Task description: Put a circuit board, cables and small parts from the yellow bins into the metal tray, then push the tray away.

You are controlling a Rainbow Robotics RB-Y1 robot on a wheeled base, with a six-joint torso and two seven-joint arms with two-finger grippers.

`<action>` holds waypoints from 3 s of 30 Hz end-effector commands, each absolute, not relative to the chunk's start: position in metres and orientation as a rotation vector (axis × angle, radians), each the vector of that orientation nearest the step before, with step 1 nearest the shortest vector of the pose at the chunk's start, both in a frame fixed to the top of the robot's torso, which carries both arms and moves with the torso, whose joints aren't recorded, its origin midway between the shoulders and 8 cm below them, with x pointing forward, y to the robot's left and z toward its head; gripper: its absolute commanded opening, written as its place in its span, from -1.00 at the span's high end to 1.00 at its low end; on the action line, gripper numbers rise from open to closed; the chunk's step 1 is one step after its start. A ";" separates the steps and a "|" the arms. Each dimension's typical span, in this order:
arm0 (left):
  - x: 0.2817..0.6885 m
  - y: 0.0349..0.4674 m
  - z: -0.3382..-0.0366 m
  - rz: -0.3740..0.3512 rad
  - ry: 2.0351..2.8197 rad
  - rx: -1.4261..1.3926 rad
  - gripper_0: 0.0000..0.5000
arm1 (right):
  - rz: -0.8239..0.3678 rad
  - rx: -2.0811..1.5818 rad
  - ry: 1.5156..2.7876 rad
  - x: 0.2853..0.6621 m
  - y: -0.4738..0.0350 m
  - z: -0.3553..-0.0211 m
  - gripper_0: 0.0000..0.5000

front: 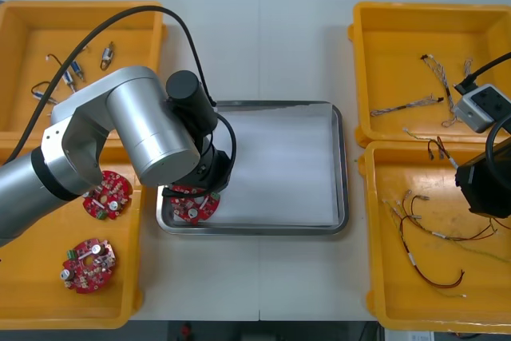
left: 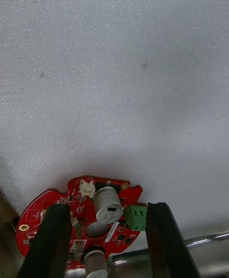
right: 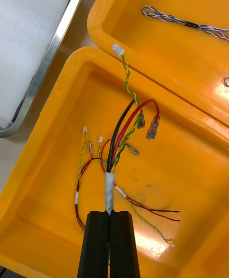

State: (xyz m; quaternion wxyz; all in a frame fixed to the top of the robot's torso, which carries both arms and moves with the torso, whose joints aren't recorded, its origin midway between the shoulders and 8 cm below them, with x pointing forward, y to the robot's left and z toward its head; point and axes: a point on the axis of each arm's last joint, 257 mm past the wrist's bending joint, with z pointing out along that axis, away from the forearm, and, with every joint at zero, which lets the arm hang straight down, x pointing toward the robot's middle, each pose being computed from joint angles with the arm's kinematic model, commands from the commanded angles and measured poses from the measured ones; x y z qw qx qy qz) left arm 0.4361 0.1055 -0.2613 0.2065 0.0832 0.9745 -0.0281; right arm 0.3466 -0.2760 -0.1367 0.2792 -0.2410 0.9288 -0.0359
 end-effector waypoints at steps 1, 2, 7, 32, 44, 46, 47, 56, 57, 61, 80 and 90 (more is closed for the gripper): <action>0.441 0.080 -0.245 -0.139 2.676 0.201 -1.00 | -0.150 -0.669 2.474 0.350 -0.281 -0.129 1.00; 0.441 0.080 -0.245 -0.140 2.675 0.201 -1.00 | -0.150 -0.667 2.475 0.350 -0.281 -0.129 1.00; 0.439 0.076 -0.240 -0.156 2.667 0.199 -1.00 | -0.149 -0.670 2.474 0.349 -0.280 -0.129 1.00; 0.441 0.164 -0.099 -0.116 2.640 0.019 -1.00 | -0.147 -1.094 2.309 0.379 -0.177 -0.101 1.00; 0.486 0.254 -0.057 -0.067 2.644 -0.307 -1.00 | -0.156 -1.285 2.167 0.398 -0.087 -0.103 1.00; 0.495 0.273 -0.051 -0.063 2.634 -0.394 -1.00 | -0.169 -1.311 2.160 0.397 -0.079 -0.111 1.00; 0.497 0.278 -0.051 -0.062 2.632 -0.418 -1.00 | -0.171 -1.320 2.162 0.397 -0.078 -0.113 1.00; 0.525 0.356 -0.045 -0.071 2.580 -0.645 -1.00 | -0.319 -1.563 2.108 0.398 -0.073 -0.155 1.00; 0.528 0.365 -0.045 -0.080 2.572 -0.664 -1.00 | -0.327 -1.580 2.095 0.400 -0.069 -0.158 1.00; 0.538 0.393 -0.047 -0.100 2.547 -0.711 -1.00 | -0.320 -1.630 2.047 0.405 -0.050 -0.173 1.00; 0.585 0.459 -0.096 -0.102 2.412 -0.864 -1.00 | -0.222 -1.743 2.064 0.410 -0.022 -0.264 1.00; 0.596 0.469 -0.132 -0.041 2.402 -0.868 -1.00 | -0.210 -1.731 2.116 0.414 -0.026 -0.276 -1.00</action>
